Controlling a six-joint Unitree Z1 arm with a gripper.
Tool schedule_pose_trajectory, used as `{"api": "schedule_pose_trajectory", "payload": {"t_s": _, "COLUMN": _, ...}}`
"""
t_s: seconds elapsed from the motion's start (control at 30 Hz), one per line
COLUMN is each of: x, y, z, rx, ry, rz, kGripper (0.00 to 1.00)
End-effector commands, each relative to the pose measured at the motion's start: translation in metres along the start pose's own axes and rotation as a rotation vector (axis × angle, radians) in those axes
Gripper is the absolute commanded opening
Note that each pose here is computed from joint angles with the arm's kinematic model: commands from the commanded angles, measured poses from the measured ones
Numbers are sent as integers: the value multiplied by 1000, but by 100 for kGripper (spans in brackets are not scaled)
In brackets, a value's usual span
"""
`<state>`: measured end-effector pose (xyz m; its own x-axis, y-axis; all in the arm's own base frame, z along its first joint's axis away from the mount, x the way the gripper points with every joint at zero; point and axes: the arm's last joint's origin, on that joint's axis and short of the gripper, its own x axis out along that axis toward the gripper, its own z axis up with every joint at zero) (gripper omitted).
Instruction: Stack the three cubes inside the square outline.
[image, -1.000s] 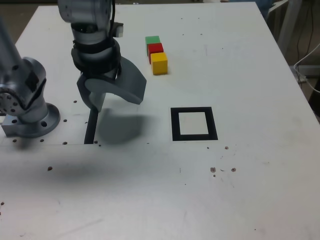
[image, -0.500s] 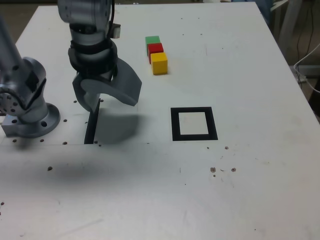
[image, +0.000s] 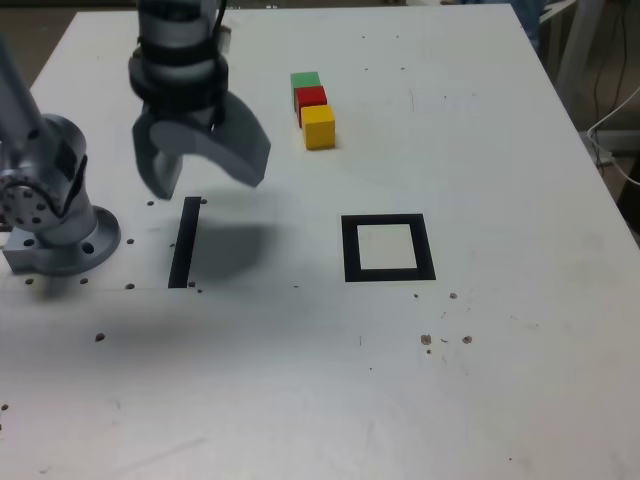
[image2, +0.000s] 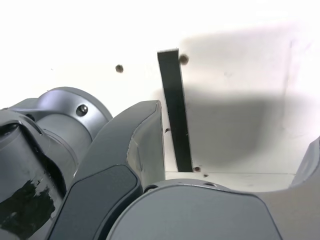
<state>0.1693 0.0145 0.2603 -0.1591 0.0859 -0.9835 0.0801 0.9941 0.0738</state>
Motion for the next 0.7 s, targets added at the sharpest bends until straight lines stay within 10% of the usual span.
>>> {"api": "schedule_pose_trajectory", "payload": {"t_s": 0.0, "x": -5, "y": 8, "z": 7, "rx": -1, "ry": 0, "rz": -6, "kGripper": 99}}
{"api": "schedule_pose_trajectory", "payload": {"t_s": 0.43, "x": -39, "y": 68, "z": 40, "rx": -97, "ry": -15, "rz": 79, "kGripper": 100}}
{"api": "schedule_pose_trajectory", "payload": {"t_s": 0.67, "x": -37, "y": 110, "z": 61, "rx": -141, "ry": 29, "rz": 70, "kGripper": 98}}
